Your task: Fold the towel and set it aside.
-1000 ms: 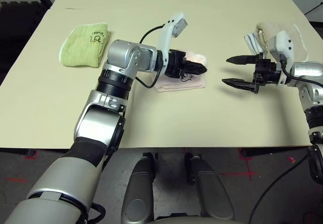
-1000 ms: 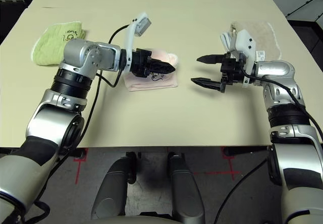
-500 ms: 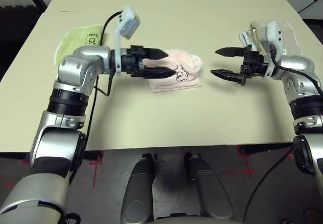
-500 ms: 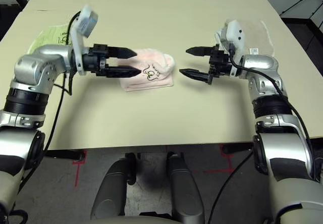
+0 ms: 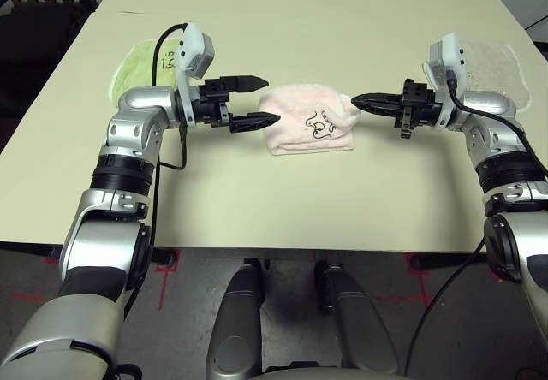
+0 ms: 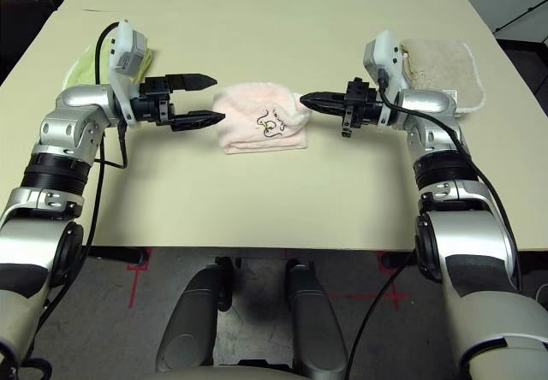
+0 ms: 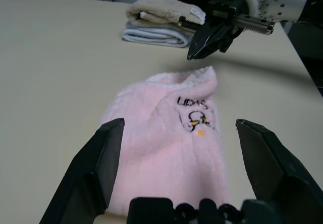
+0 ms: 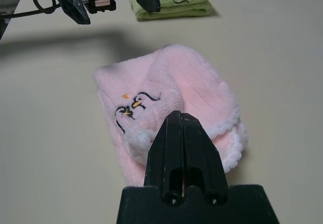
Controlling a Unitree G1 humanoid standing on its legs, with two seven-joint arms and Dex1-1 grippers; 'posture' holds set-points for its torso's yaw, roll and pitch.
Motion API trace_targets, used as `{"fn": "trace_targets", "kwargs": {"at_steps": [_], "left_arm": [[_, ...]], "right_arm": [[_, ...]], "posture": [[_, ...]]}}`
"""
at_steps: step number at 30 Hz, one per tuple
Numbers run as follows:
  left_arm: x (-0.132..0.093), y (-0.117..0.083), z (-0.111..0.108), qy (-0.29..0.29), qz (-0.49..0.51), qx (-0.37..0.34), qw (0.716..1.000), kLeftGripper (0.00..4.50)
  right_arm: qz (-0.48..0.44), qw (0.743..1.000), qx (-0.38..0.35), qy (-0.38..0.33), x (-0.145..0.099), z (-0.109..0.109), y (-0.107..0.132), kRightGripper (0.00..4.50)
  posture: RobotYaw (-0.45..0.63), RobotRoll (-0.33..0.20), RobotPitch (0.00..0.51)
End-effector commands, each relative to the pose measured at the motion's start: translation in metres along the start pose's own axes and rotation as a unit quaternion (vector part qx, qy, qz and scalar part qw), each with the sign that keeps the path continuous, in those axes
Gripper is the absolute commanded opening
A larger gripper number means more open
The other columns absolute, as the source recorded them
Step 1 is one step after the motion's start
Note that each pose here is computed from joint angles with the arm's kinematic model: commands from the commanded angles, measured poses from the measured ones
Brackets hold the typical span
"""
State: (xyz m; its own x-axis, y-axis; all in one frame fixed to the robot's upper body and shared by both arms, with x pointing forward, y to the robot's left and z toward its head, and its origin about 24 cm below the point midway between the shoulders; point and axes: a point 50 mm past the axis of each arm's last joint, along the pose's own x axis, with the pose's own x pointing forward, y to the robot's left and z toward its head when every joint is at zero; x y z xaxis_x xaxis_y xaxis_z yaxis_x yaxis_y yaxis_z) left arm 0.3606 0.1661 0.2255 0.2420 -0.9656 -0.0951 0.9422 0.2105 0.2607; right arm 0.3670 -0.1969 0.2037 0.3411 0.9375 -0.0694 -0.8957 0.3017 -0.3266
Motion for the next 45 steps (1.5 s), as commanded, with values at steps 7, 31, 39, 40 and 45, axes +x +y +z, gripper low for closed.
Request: {"fn": "trace_targets", "kwargs": {"at_steps": [7, 31, 39, 40, 45], "left_arm": [[0.007, -0.004, -0.005, 0.009, -0.039, 0.049, 0.998, 0.89], [0.043, -0.013, -0.036, 0.099, -0.056, -0.015, 0.993, 0.03], [0.031, -0.005, -0.058, 0.139, 0.003, -0.037, 0.990, 0.03], [0.030, -0.002, -0.059, 0.140, 0.013, -0.038, 0.989, 0.03], [0.025, 0.005, -0.060, 0.153, 0.037, -0.036, 0.987, 0.03]], "right_arm": [[0.011, 1.000, -0.004, -0.010, 0.002, 0.004, 0.004, 0.00], [-0.023, 0.994, 0.070, 0.076, 0.030, -0.048, 0.011, 0.00], [-0.026, 0.993, 0.096, 0.058, 0.034, -0.061, 0.024, 0.00], [-0.024, 0.993, 0.096, 0.057, 0.037, -0.062, 0.027, 0.00], [-0.023, 0.993, 0.097, 0.060, 0.043, -0.065, 0.032, 0.00]], "posture": [[0.07, 0.000, 0.213], [0.11, 0.000, 0.232], [0.07, 0.000, 0.241], [0.07, 0.000, 0.241], [0.08, 0.000, 0.242]]}}
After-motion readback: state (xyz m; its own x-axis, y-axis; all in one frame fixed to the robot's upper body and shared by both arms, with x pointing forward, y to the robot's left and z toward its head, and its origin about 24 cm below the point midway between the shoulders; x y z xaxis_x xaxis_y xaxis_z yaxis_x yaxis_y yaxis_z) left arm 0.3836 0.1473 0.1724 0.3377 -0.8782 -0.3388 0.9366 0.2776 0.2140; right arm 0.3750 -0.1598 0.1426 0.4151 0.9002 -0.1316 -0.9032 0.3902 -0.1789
